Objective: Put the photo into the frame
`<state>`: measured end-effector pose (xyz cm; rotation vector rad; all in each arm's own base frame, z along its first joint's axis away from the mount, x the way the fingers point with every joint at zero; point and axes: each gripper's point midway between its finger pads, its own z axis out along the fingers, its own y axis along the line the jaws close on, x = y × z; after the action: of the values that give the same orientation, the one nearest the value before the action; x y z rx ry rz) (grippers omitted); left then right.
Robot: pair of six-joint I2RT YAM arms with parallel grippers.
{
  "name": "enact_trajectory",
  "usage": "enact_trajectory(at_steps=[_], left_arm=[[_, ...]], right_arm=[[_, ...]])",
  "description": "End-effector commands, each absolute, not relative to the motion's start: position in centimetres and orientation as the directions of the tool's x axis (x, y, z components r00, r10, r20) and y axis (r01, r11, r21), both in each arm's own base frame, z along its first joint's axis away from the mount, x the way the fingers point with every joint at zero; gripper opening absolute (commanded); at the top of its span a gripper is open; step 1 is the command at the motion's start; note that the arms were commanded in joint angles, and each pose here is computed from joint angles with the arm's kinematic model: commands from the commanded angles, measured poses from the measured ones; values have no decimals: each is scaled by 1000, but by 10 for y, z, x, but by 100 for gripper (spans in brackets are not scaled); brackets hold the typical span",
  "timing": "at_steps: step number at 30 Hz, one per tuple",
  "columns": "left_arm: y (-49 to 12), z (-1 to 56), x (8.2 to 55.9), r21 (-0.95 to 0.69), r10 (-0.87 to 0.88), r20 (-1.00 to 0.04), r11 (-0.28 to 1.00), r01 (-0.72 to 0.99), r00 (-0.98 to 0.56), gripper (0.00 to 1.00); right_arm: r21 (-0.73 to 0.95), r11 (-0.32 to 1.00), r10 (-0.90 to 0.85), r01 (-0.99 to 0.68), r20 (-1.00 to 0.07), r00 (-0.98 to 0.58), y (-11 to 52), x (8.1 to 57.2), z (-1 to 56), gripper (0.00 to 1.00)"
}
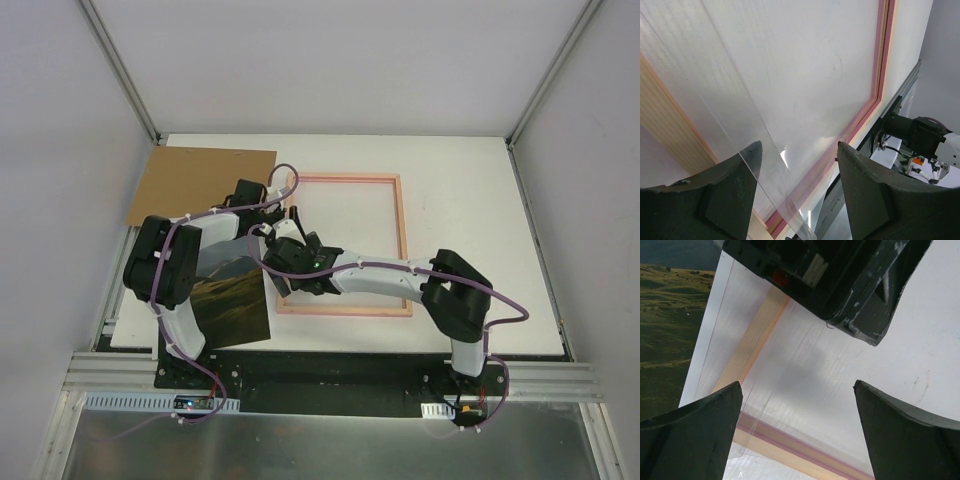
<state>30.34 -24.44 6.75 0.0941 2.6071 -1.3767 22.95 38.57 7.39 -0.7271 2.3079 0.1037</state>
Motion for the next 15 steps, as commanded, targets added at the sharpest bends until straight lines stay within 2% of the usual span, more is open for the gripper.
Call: enact_trajectory(at_steps=[1,15], left_arm=[[-234,80,305,-788,-47,-241,593,167,-969,62],[-214,86,304,-733,-91,-245,669,123,-965,64]], right_arm=[[-113,849,-449,-515,-669,-592,394,233,83,96],[-111,847,-455,-520,-657,-601,396,233,75,96]])
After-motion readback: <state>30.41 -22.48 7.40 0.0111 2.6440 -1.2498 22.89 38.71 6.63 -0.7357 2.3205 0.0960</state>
